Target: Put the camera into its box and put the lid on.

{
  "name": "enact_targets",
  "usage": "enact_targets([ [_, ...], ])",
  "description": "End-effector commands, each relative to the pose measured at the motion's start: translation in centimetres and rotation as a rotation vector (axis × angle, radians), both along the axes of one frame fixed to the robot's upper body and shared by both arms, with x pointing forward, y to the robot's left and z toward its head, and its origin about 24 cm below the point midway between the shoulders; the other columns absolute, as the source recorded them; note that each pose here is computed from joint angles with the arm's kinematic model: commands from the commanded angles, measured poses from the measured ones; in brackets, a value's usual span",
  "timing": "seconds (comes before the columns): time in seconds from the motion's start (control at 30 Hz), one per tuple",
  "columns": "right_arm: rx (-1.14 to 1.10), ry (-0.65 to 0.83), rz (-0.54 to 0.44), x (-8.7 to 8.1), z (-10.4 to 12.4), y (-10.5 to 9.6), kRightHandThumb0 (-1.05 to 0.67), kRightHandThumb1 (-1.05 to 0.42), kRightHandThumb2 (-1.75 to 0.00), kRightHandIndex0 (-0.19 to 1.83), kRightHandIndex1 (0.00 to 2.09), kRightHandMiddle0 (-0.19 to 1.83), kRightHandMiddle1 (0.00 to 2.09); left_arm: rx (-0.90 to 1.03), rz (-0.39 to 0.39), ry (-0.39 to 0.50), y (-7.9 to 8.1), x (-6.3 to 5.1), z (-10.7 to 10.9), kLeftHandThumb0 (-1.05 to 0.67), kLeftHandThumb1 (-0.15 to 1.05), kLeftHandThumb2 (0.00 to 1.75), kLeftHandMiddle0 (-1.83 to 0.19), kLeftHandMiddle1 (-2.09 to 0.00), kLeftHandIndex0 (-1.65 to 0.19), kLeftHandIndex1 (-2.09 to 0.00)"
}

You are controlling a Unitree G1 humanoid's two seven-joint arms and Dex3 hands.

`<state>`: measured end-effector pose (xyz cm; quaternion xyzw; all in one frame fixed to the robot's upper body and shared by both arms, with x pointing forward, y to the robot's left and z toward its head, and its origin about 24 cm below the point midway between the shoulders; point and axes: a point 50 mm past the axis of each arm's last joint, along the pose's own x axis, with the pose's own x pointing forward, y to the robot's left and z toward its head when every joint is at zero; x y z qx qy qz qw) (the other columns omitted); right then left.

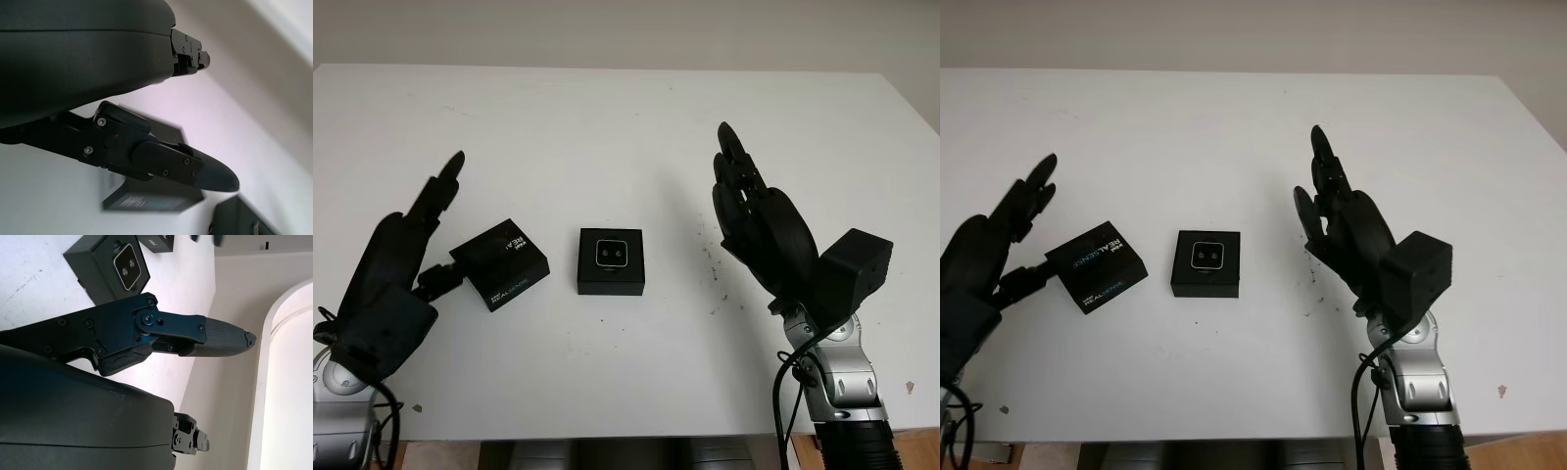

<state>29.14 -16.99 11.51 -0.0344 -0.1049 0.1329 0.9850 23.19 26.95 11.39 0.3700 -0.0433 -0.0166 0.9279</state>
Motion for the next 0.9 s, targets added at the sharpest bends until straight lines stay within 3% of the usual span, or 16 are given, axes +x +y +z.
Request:
enact_targets([
  [0.0,0.018,-0.033,-0.003,0.0,1.0,-0.1,-0.73,-1.05,-0.56,-0.19,0.0,-0.19,0.03,0.025,-0.033,0.047,0.2,-0.6,-0.6,-1.02,1.01,0.05,0.08,-0.02,0.15,-0.01],
  [0.2,0.013,-0.026,-0.02,0.1,0.9,-0.3,-0.75,-1.05,-0.55,-0.18,0.01,-0.18,0.03,0.004,-0.064,0.12,0.2,-1.7,-2.4,-1.02,0.95,0.04,0.19,0.0,0.19,0.0],
  [0.37,-0.002,-0.035,-0.015,0.2,1.0,-0.4,-0.75,-1.05,-0.56,-0.19,0.01,-0.19,0.02,0.04,-0.034,0.089,0.2,-1.9,-3.9,-1.0,0.93,0.04,0.19,0.0,0.19,0.0],
  [0.57,-0.007,-0.048,-0.025,0.1,1.0,-0.7,-0.73,-1.05,-0.56,-0.17,0.03,-0.16,0.04,0.024,0.061,0.015,0.1,-1.1,-5.4,-0.94,0.91,0.04,0.19,0.0,0.19,0.0],
  [0.87,-0.006,-0.032,-0.024,-0.2,0.8,-1.0,-0.72,-1.05,-0.55,-0.15,0.05,-0.14,0.05,0.051,0.133,-0.024,-0.3,0.1,-6.8,-0.82,0.92,0.06,0.19,0.0,0.19,-0.02],
])
